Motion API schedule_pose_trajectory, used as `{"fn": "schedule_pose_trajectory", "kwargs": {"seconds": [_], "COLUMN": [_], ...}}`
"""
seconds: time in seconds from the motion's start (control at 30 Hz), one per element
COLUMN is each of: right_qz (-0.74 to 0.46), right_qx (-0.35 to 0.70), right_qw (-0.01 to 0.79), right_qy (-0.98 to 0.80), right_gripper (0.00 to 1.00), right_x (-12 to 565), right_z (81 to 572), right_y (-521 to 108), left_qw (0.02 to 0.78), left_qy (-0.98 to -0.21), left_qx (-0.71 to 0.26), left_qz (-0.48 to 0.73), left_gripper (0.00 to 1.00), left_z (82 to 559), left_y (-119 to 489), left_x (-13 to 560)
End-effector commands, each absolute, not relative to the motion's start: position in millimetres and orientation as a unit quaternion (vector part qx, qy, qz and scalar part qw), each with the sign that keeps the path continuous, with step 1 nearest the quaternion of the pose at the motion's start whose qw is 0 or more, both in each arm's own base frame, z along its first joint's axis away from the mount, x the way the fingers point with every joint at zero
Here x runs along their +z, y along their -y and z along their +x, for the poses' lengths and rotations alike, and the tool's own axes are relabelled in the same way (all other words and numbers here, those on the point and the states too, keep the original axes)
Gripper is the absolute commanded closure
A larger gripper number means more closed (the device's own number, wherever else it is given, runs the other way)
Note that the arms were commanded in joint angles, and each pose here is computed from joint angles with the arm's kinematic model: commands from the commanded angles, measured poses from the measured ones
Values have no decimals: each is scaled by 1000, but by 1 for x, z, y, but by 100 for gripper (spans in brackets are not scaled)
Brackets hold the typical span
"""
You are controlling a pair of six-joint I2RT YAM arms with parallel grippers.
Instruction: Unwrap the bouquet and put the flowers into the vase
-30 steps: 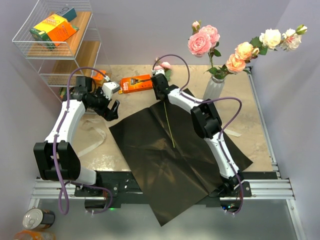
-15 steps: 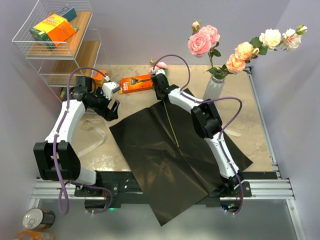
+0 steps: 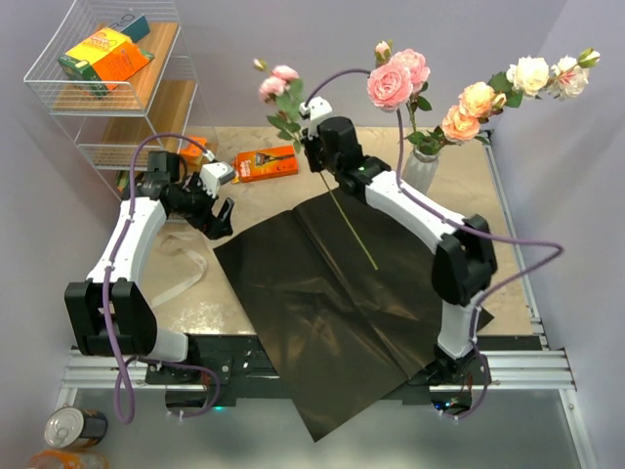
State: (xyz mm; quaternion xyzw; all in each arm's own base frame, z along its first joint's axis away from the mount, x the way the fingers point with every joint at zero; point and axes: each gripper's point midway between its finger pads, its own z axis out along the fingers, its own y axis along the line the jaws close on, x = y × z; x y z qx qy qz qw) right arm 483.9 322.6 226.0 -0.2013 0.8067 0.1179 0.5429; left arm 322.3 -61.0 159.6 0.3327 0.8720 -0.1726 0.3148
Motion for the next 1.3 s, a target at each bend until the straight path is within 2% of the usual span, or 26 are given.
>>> {"fn": "schedule_pose_trajectory", "kwargs": {"seconds": [0.0, 0.03, 0.2, 0.33, 0.67, 0.83, 1.07, 1.27], "right_qz": [-295, -300, -291, -266, -185, -79, 76, 103], "right_qx": [174, 171, 180, 184, 188, 126, -35, -128], "right_qw": [642, 649, 747, 801, 885, 928, 947, 951], "right_qy": [-686, -677, -569, -504, -385, -341, -310, -261], "right_gripper": [100, 100, 100, 100, 100, 100, 100, 100], "right_x": [342, 351, 478, 549, 665, 695, 699, 684], "right_z": [439, 432, 386, 358, 292, 271, 250, 254], "right_y": [-343, -340, -313, -289, -231, -167, -72, -63], "left_qw": [339, 339, 339, 342, 339, 338, 339, 339], "left_qy": [-857, -858, -858, -857, -858, -859, -858, -857], "left_qx": [-182, -182, -184, -184, -186, -186, -188, -192], "left_qz": [341, 341, 340, 339, 337, 337, 337, 337], "left_gripper": [6, 6, 6, 6, 6, 6, 6, 6], "left_z": [319, 319, 319, 320, 322, 324, 328, 334], "left_y": [64, 65, 65, 65, 65, 65, 66, 67], "left_x": [178, 178, 179, 182, 178, 177, 178, 178]}}
